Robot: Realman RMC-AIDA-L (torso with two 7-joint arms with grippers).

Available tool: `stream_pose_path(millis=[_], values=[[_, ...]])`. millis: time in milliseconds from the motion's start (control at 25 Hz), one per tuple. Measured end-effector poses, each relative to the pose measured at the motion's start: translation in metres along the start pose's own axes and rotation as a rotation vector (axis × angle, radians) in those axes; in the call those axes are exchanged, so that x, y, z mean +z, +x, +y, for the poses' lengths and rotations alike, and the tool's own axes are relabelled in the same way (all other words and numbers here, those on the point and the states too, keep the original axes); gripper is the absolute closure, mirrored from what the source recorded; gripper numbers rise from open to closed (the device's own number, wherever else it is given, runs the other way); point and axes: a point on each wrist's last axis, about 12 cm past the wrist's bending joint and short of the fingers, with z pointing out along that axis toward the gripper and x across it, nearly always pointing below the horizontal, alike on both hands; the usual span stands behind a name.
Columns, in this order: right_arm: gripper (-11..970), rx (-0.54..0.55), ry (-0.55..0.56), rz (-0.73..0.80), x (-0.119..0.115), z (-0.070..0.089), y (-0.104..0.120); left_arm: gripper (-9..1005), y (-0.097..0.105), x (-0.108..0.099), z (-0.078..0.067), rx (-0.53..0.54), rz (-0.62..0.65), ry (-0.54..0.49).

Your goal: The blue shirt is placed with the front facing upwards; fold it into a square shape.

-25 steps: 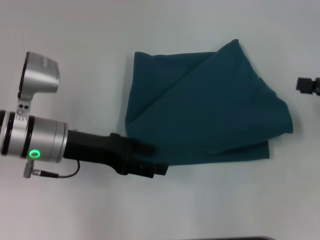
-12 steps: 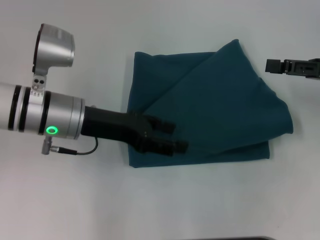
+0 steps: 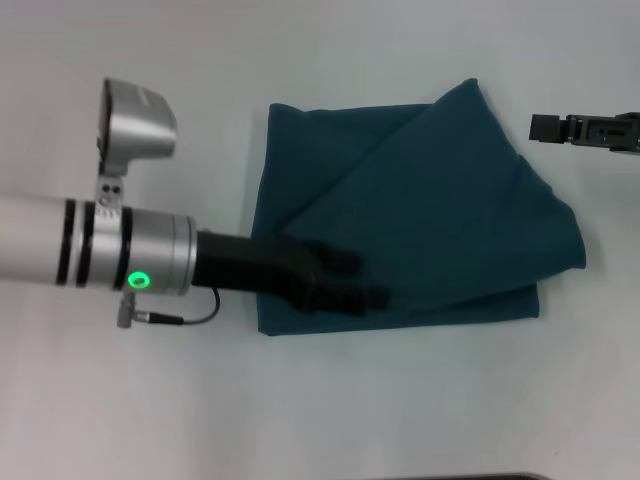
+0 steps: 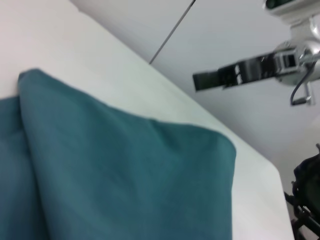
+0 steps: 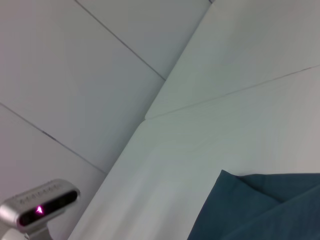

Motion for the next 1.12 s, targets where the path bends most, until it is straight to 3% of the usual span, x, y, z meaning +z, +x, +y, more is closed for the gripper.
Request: stream_pose_path(millis=[240,560,800,1120], values=[[329,-0.004,-0.001,0.043,0.003,0.001,0.000,229,0.014,0.009,-0.002,-0.007,0.059,0.012],[378,0.004,0.013,0.141,0.011,0.000,0.006,228,0.021,0.004,-0.005,-0.019,0.069,0.037],[415,0.024,0.025,0.162,0.022,-0.005,0.012,228,0.018,-0.004,-0.012,0.005,0.052,0.087],[508,0.044,0.068,0.221,0.033,-0.012,0.026,227,0.010,-0.016,-0.009,0.016,-0.011,0.060]])
